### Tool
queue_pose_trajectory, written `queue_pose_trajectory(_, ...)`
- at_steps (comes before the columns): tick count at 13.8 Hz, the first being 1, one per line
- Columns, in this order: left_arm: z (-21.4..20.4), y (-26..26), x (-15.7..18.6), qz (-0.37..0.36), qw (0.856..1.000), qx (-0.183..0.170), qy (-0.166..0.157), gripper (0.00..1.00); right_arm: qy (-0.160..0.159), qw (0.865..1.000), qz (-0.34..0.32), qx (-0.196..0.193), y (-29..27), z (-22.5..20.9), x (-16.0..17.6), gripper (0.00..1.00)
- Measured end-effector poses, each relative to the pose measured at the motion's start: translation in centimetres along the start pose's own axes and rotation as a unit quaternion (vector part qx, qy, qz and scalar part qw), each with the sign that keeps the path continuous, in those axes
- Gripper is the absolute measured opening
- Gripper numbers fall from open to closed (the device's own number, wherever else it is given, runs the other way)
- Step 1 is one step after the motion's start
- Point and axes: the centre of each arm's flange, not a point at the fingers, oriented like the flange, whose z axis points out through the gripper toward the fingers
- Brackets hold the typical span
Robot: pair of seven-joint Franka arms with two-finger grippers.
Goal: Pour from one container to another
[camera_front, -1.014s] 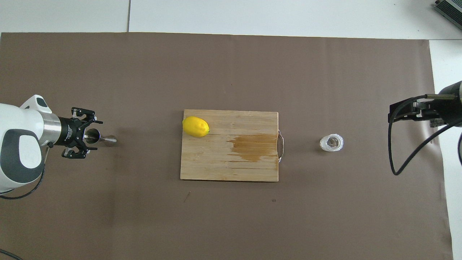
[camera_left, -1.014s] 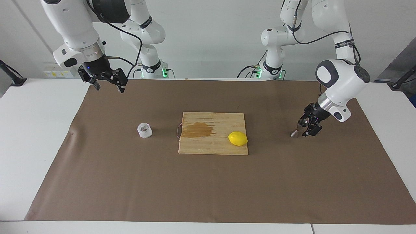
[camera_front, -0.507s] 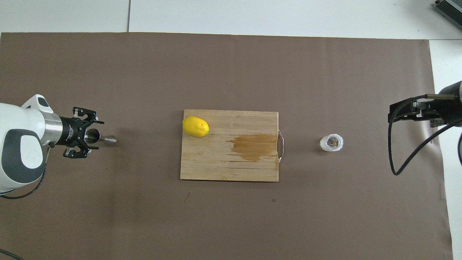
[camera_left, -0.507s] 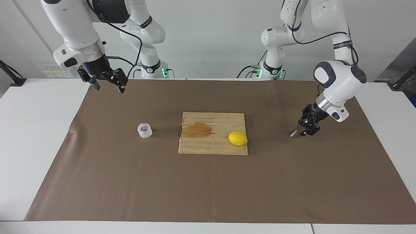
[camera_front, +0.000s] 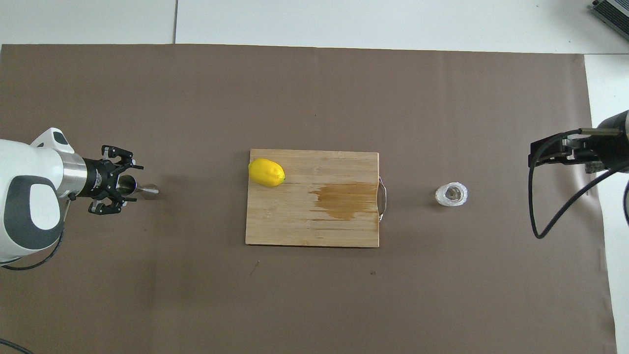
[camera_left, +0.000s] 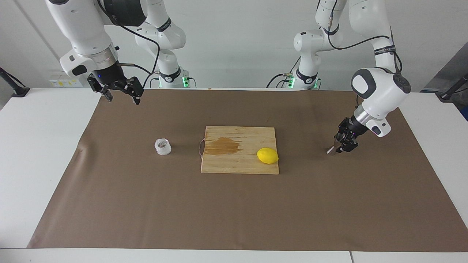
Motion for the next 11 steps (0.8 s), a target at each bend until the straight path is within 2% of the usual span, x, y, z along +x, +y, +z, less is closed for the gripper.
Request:
queue_pose_trajectory(5, -0.08, -0.02, 0.11, -0.001, 1.0, -0.001, 0.0, 0.7, 0.0, 1.0, 0.0, 0.0, 0.0, 0.0, 0.0, 1.0)
queue_pose_trajectory(6, -0.08, -0.03, 0.12, -0.002, 1.0, -0.001, 0.0, 0.64, 0.0, 1.0, 0.0, 0.0, 0.0, 0.0, 0.0, 1.0)
queue_pose_trajectory(7, -0.09, -0.03, 0.12, -0.002, 1.0, -0.001, 0.0, 0.64, 0.0, 1.0, 0.0, 0.0, 0.0, 0.0, 0.0, 1.0)
queue_pose_trajectory(8, -0.09, -0.03, 0.12, -0.002, 1.0, -0.001, 0.0, 0.6, 0.0, 1.0, 0.0, 0.0, 0.0, 0.0, 0.0, 1.0)
queue_pose_trajectory(9, -0.09, -0.03, 0.12, -0.002, 1.0, -0.001, 0.0, 0.47, 0.0, 1.0, 0.0, 0.0, 0.0, 0.0, 0.0, 1.0)
queue_pose_trajectory(10, -0.09, -0.03, 0.12, -0.002, 1.0, -0.001, 0.0, 0.47, 0.0, 1.0, 0.0, 0.0, 0.0, 0.0, 0.0, 1.0)
queue_pose_trajectory(11, -0.09, -0.03, 0.13, -0.002, 1.0, -0.001, 0.0, 0.41, 0.0, 1.0, 0.0, 0.0, 0.0, 0.0, 0.0, 1.0)
